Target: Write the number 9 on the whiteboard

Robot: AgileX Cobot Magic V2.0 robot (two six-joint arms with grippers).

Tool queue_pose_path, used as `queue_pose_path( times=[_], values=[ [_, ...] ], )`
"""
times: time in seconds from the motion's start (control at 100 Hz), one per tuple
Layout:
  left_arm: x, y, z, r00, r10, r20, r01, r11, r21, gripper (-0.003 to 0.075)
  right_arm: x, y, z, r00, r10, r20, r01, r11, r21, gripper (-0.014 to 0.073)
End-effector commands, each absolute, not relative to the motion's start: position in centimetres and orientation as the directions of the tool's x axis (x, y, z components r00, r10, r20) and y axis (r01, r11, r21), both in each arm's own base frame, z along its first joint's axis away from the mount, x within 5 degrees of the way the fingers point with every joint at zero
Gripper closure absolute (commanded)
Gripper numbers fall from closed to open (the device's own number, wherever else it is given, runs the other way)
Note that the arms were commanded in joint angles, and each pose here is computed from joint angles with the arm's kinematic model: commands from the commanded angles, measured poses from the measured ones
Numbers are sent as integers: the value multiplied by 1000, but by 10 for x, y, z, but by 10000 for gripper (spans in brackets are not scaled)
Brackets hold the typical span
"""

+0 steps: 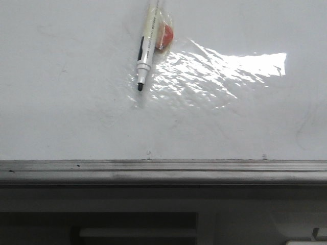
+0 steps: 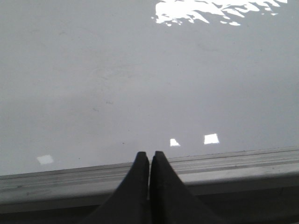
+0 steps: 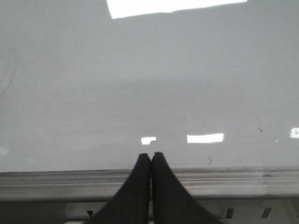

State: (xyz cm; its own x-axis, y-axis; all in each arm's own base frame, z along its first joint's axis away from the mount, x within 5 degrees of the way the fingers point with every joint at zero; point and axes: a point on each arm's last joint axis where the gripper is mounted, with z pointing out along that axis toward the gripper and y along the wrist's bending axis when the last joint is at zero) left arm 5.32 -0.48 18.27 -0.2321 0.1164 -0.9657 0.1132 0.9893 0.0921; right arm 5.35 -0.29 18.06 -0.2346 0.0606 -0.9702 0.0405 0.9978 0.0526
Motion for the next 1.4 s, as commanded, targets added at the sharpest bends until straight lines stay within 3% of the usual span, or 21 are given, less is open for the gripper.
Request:
queue_pose_path(
  times=[0.0, 0.11, 0.18, 0.25, 0.31, 0.38, 0.52, 0.57, 0.61, 0.68, 0.78, 0.87, 0.93, 1.01, 1.13, 1.32, 1.39],
  values=[
    [53, -5, 183, -176, 105, -979, 103, 991, 87, 741, 54, -3, 174, -226, 46, -973, 44, 998, 37, 657],
    [53, -5, 183, -176, 105, -979, 103, 991, 87, 741, 55, -3, 180, -156, 17, -988, 33, 999, 12, 657],
    [53, -5, 186, -148, 69, -987, 104, 993, 54, 741, 56, -1, 190, -48, 118, -992, 9, 993, 118, 657],
    [54, -8, 196, -64, -167, -984, 115, 978, -174, 741, 56, 0, 202, 81, 232, -969, -27, 973, 231, 657],
    [54, -7, 204, -6, -448, -894, 129, 886, -445, 741, 54, -1, 212, 178, 327, -928, -55, 945, 322, 657],
    [54, -4, 210, 35, -647, -762, 132, 759, -638, 741, 54, -3, 216, 225, 402, -888, -72, 915, 396, 657],
    [54, 2, 213, 67, -854, -517, 128, 521, -844, 741, 53, -5, 218, 226, 523, -822, -85, 851, 518, 657],
    [54, 1, 212, 46, -875, -483, 128, 484, -866, 741, 52, -4, 226, 228, 530, -817, -95, 847, 523, 657],
    [53, -3, 215, 8, -862, -507, 144, 503, -852, 741, 50, -3, 232, 210, 525, -825, -100, 851, 516, 657],
    [49, -13, 227, -74, -768, -636, 199, 613, -764, 741, 46, 1, 250, 174, 460, -871, -104, 888, 448, 656],
    [47, -21, 253, -122, -529, -840, 240, 805, -543, 741, 36, 4, 282, 98, 297, -950, -86, 953, 290, 656],
    [52, -22, 279, -160, -327, -931, 234, 904, -358, 734, 33, 3, 302, -33, 140, -990, -38, 989, 141, 656],
    [62, -24, 293, -234, -242, -942, 228, 928, -295, 692, 33, 2, 314, -114, 73, -991, -15, 997, 75, 656],
    [78, -28, 304, -360, -169, -918, 241, 933, -267, 556, 37, 0, 326, -184, 43, -982, 0, 999, 43, 648],
    [104, -38, 310, -467, -119, -876, 282, 919, -276, 404, 47, 1, 339, -214, -18, -977, -15, 1000, -16, 550],
    [130, -72, 303, -575, 15, -818, 456, 836, -305, 396, 54, 5, 345, -211, -27, -977, -73, 997, -11, 226],
    [135, -87, 303, -578, 33, -816, 504, 800, -325, 396, 54, 5, 344, -219, -32, -975, -89, 996, -13, 167]
  ],
)
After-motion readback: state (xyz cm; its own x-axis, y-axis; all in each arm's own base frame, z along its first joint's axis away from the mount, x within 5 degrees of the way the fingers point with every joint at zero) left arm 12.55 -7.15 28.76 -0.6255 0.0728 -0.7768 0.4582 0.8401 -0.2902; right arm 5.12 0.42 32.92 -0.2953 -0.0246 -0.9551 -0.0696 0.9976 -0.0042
